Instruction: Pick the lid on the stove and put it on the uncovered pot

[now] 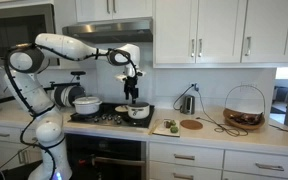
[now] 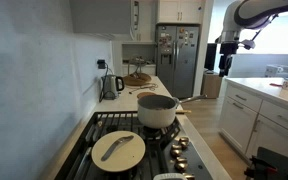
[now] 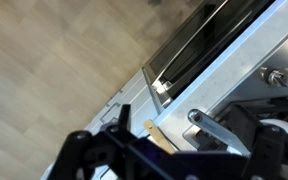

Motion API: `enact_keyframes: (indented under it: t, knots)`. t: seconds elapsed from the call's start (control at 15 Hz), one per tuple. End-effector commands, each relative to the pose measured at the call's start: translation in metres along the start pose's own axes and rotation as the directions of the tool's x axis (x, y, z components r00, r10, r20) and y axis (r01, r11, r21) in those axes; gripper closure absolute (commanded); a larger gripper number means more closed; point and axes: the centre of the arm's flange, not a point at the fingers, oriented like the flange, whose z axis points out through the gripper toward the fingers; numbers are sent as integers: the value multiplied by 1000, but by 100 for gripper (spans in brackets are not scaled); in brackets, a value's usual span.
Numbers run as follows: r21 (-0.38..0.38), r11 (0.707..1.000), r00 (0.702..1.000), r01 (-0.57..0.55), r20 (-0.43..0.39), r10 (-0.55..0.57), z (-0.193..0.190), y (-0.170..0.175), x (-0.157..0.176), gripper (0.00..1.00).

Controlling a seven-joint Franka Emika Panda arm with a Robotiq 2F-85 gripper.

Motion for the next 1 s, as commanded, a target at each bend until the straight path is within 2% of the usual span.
enact_keyframes:
  t: [0.0, 0.27, 0.4, 0.67, 0.93]
  knots:
    - [0, 1000, 1000, 0, 0, 0, 0, 0, 0, 0]
    - [-30, 994, 994, 106, 3, -106, -21, -28, 36, 0]
    - [-52, 976, 978, 210, 8, -210, -36, -60, 62, 0]
    - [-77, 898, 901, 433, 20, -433, -57, -145, 114, 0]
    - [-71, 777, 780, 626, 52, -624, -61, -230, 153, 0]
